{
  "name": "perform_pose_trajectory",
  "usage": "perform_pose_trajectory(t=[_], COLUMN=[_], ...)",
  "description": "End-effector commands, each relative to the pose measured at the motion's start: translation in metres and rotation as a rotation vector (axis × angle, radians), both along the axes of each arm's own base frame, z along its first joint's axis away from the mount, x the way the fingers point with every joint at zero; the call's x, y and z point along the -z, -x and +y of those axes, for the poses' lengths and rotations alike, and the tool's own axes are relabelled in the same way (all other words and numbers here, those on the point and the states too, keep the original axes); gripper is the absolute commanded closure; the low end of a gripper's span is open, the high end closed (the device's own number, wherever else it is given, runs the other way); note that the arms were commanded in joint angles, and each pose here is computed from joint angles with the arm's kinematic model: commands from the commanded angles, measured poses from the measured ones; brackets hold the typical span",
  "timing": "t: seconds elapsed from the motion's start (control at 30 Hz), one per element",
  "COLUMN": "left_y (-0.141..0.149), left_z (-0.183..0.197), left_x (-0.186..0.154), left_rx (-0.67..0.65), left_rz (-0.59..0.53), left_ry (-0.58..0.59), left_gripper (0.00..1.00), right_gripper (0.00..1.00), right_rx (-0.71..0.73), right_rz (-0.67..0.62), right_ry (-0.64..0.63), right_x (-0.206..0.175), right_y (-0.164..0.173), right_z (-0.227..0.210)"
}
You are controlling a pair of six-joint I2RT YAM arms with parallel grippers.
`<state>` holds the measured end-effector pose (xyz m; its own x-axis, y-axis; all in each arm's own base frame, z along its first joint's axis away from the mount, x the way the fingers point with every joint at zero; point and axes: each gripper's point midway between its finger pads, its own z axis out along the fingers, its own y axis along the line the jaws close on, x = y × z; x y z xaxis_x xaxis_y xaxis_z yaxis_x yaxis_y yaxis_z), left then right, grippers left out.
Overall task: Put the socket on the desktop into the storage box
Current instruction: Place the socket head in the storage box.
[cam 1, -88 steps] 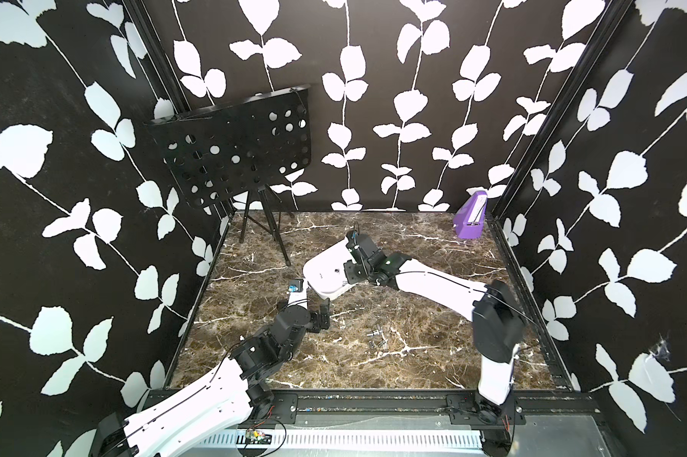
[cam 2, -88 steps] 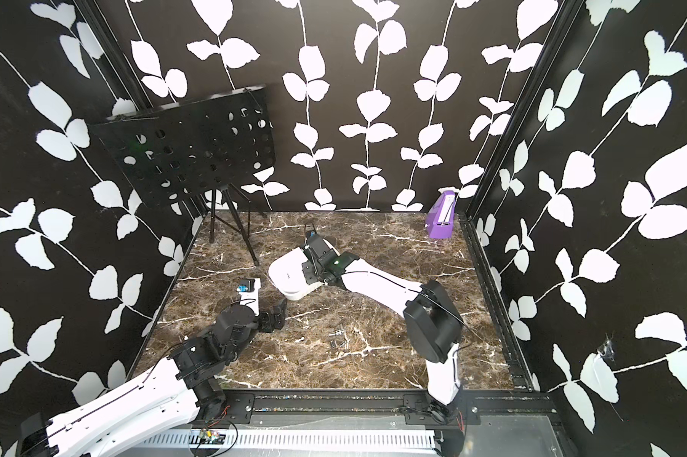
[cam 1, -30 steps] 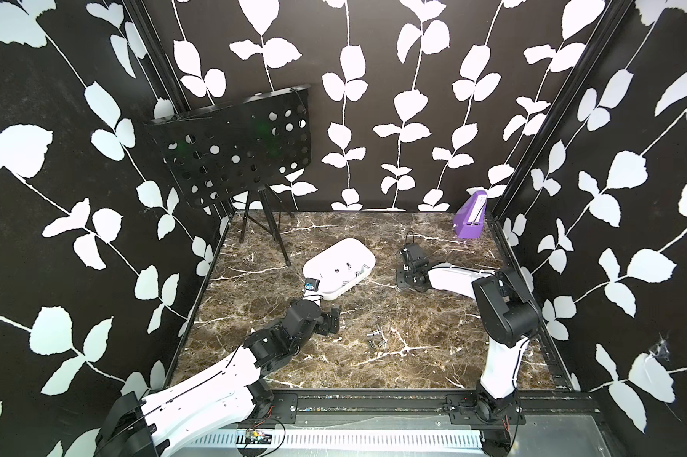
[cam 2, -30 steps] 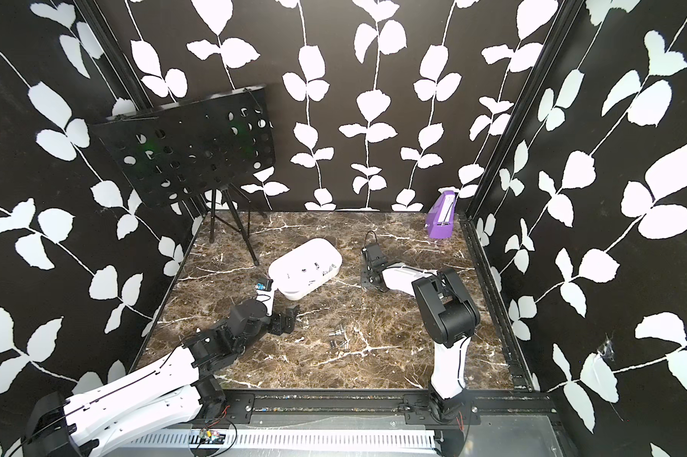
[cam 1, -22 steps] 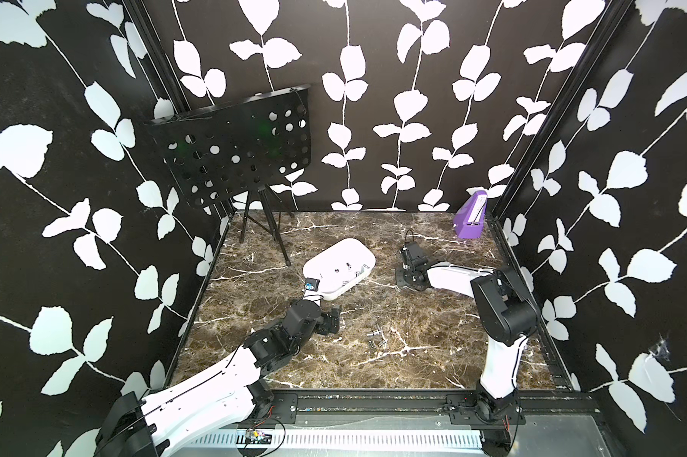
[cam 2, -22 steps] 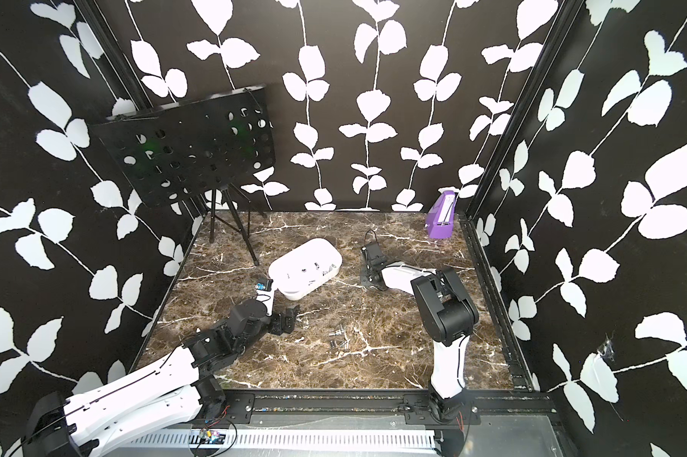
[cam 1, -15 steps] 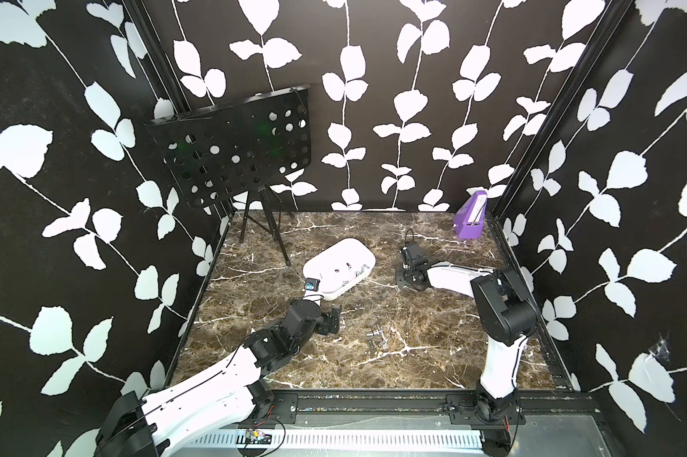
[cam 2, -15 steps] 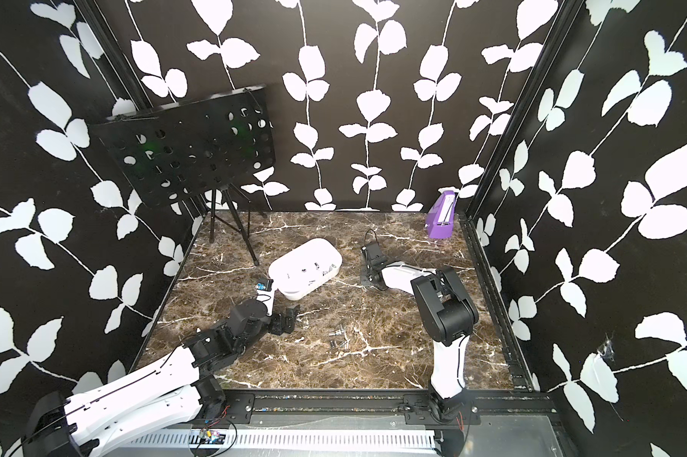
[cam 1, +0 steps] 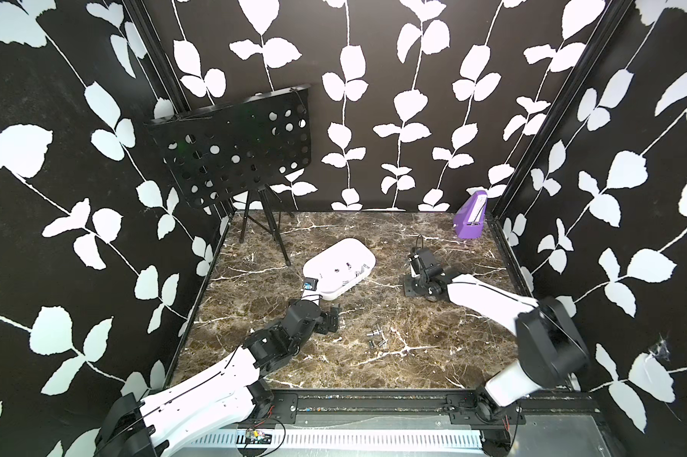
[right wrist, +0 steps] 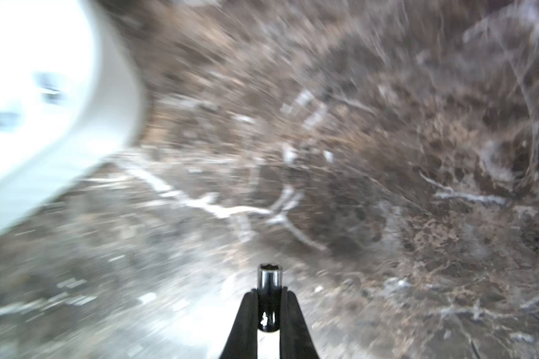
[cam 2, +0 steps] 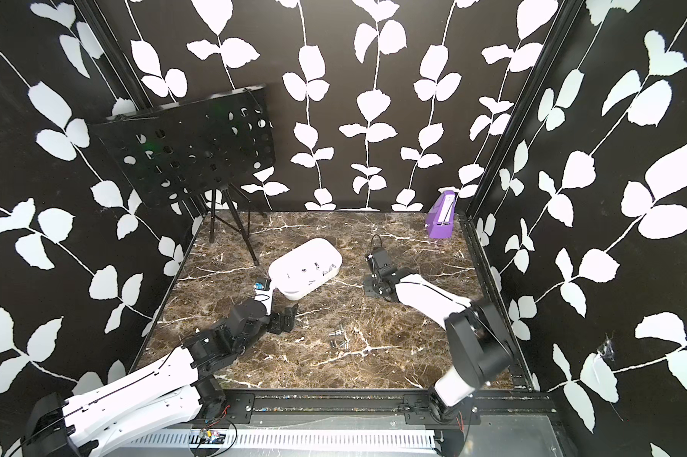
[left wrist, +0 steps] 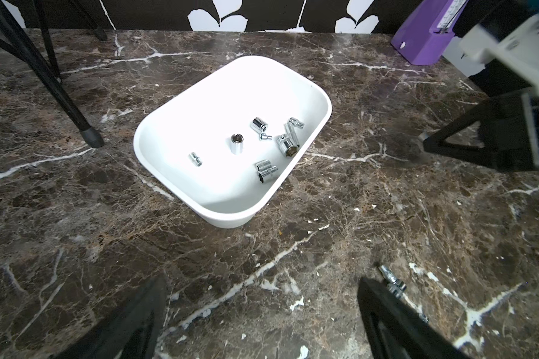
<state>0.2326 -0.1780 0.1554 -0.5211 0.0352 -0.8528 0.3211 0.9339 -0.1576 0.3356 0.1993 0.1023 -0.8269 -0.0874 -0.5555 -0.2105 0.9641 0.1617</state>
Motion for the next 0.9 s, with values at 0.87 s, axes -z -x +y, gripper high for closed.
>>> perform_pose_trajectory(t=[0.87], left_y=[0.0], left_z=[0.018], left_x=[-0.01], left_rx=[-0.079], left_rz=[-0.049], left_ry=[0.032], left_gripper=[0.03], right_gripper=[0.82], right_rx=[-0.194], right_rz=[0.011], right_ry=[0.001], right_x=[-0.012], right_y=[-0.081], right_z=[0.197])
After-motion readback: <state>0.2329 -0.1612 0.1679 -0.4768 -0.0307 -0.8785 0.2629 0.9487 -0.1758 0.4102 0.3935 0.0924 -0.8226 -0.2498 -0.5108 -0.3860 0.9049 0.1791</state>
